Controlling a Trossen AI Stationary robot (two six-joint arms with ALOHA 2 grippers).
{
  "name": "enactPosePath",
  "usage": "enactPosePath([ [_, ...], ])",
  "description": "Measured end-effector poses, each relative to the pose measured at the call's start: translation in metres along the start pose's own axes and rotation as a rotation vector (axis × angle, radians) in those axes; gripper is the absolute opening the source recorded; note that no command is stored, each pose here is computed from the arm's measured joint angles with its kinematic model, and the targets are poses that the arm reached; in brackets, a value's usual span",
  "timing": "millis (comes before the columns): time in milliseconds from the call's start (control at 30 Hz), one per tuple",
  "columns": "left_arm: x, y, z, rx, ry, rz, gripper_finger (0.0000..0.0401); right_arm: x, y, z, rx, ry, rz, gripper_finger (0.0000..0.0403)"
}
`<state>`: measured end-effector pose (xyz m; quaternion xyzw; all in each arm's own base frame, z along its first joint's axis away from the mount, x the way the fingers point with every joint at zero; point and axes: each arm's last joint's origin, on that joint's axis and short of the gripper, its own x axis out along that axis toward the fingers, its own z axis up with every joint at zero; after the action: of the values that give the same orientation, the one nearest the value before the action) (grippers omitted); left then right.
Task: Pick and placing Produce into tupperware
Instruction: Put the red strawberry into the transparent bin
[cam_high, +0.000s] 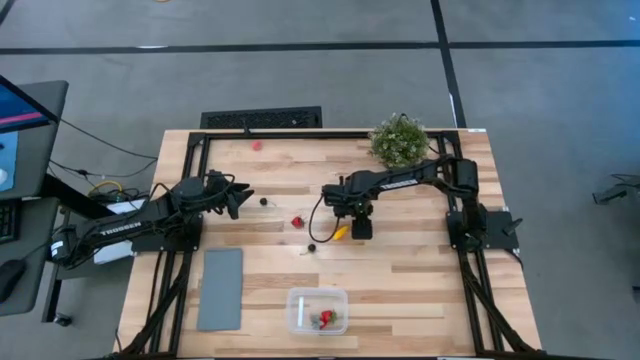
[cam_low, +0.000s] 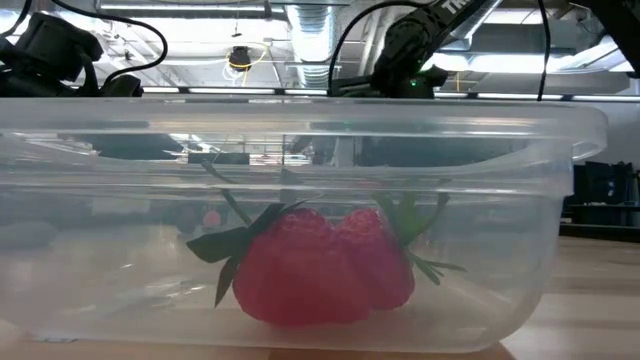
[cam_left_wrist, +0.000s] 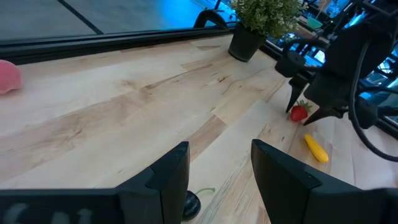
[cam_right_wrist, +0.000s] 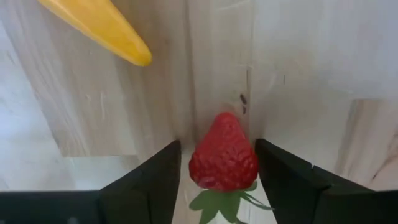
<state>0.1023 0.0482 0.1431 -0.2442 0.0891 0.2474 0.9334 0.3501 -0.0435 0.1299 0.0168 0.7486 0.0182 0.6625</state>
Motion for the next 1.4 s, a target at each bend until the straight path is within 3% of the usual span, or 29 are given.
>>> enactPosePath([
  [367, 0.000, 0.001, 0.001, 0.000, -0.015, 0.022, 0.0163, 0.004, 0.002, -0.001, 0.003, -0.022, -0.005, 0.0171],
  [600, 0.000, 0.001, 0.001, 0.000, -0.016, 0.022, 0.0163, 0.004, 0.002, -0.001, 0.016, -0.019, -0.015, 0.0185],
  [767, 0.000, 0.001, 0.001, 0.000, -0.015, 0.023, 0.0163, -0.001, 0.002, 0.002, 0.017, -0.009, -0.018, 0.0168],
  [1400, 0.000, 0.001, 0.001, 0.000, -0.016, 0.022, 0.0163, -0.046, 0.002, 0.021, 0.044, -0.072, -0.039, 0.0162],
])
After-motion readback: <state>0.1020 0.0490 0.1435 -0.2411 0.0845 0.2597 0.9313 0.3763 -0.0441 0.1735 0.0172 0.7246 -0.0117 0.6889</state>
